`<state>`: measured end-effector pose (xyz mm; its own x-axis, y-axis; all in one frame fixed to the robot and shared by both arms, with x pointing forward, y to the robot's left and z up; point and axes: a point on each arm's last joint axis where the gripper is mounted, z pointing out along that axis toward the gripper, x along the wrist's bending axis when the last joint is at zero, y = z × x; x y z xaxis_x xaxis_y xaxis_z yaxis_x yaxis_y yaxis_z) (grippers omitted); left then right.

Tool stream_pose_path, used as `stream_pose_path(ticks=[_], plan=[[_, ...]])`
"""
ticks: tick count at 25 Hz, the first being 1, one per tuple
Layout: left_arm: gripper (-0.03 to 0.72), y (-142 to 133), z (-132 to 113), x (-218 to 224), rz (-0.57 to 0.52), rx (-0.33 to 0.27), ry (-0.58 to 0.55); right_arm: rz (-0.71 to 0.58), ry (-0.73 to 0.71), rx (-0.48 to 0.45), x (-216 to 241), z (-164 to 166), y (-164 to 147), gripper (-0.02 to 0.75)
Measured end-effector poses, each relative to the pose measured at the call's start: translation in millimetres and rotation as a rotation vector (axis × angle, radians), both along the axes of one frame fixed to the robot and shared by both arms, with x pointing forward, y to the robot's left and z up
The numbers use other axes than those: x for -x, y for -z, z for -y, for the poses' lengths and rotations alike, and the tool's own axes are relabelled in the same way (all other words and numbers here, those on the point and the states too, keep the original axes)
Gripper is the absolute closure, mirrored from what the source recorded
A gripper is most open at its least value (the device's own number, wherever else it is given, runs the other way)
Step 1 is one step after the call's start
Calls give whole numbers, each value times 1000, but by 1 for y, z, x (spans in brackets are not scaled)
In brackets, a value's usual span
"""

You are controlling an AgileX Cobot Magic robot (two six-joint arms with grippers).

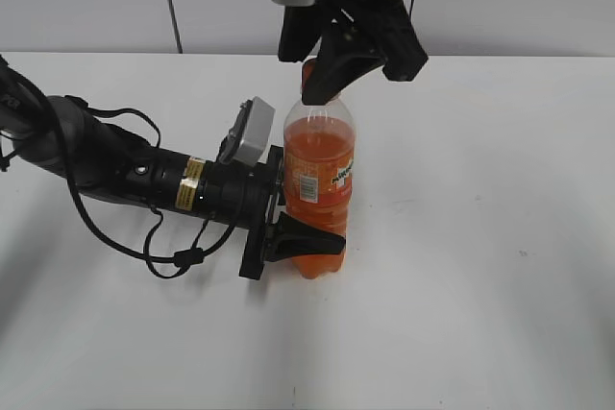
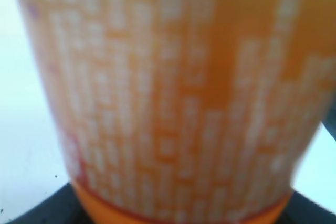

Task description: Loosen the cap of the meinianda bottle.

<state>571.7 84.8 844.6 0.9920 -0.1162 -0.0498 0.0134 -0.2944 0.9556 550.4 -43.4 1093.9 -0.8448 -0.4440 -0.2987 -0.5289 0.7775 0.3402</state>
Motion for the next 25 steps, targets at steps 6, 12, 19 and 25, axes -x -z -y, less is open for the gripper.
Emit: stream_pose_path(ticks=[6,12,19,25], plan=[[287,0,0,0,0,0,0,-57,77,-33,2,-2,-2,351],[287,0,0,0,0,0,0,-167,251,-127,12,-2,-20,351],[287,0,0,0,0,-1,1,-394,716,-210,11,-1,-39,351],[287,0,0,0,0,-1,2,-624,1132,-295,12,0,-56,351]])
